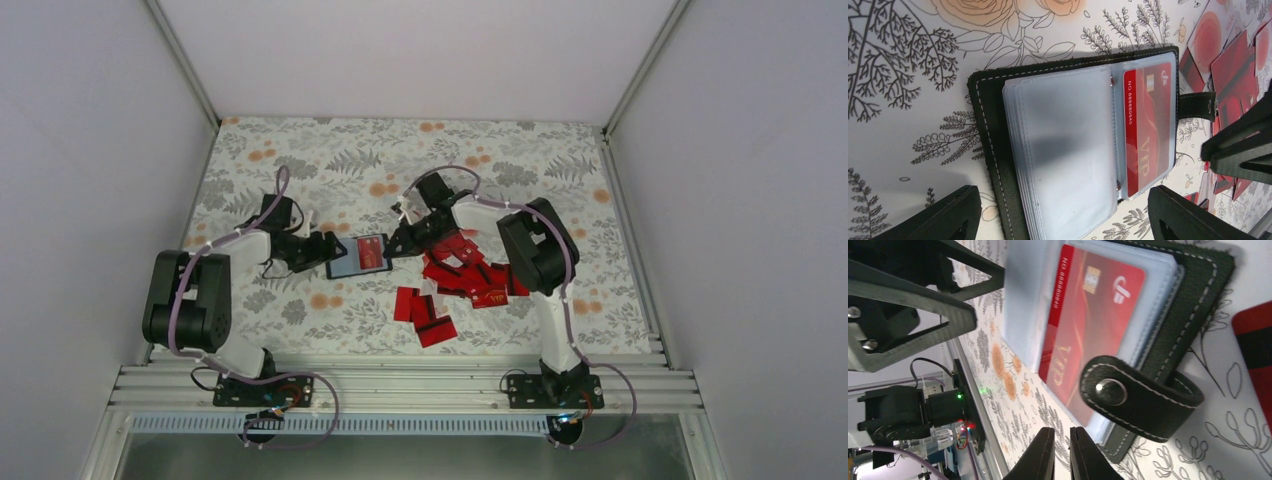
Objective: Put the credit cards into the card holder
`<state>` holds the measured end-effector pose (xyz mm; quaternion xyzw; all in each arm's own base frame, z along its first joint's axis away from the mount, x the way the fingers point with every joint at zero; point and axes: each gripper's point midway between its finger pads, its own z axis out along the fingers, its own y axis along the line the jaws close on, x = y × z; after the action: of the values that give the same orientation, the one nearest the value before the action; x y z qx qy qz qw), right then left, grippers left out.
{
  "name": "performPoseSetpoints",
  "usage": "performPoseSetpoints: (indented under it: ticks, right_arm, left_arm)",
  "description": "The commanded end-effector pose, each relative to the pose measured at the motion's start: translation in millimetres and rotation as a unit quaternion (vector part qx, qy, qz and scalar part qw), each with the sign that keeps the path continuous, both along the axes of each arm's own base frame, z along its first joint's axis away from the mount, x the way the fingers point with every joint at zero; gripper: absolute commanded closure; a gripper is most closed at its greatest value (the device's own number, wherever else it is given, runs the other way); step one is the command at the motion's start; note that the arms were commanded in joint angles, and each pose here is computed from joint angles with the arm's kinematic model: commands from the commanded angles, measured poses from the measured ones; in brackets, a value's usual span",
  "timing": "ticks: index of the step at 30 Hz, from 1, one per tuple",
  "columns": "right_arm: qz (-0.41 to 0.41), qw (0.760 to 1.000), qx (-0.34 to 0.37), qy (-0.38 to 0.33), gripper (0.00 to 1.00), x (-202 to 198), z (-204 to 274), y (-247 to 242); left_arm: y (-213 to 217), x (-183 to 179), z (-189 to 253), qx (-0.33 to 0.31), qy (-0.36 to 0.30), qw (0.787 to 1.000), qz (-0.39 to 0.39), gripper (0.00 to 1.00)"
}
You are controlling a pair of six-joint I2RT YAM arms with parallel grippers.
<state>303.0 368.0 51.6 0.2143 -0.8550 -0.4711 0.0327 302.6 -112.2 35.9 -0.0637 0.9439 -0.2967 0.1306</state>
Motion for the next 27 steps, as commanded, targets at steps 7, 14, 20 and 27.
performPoseSetpoints:
  ticks: [7,14,20,27]
  right_arm:
    - [-0.019,0.998,-0.067,-0.003,0.95,2,-45,-8]
    - [-0.026,0.993,-0.116,0.004,0.96,-2,-72,-21]
    - [-0.026,0.992,-0.125,0.005,0.96,0,-76,-23]
    - [-0.029,0.991,-0.133,0.007,0.96,1,-80,-23]
  left_arm:
    - [-1,2,-11,-0.002,0.002,1.0,-0.019,0.17]
    - [-8,-1,-10,-0.024,-0.002,0.999,-0.026,0.17]
    - [-16,2,7,-0.053,-0.017,0.998,-0.034,0.18]
    - [-20,5,32,-0.068,-0.036,0.996,-0.037,0.19]
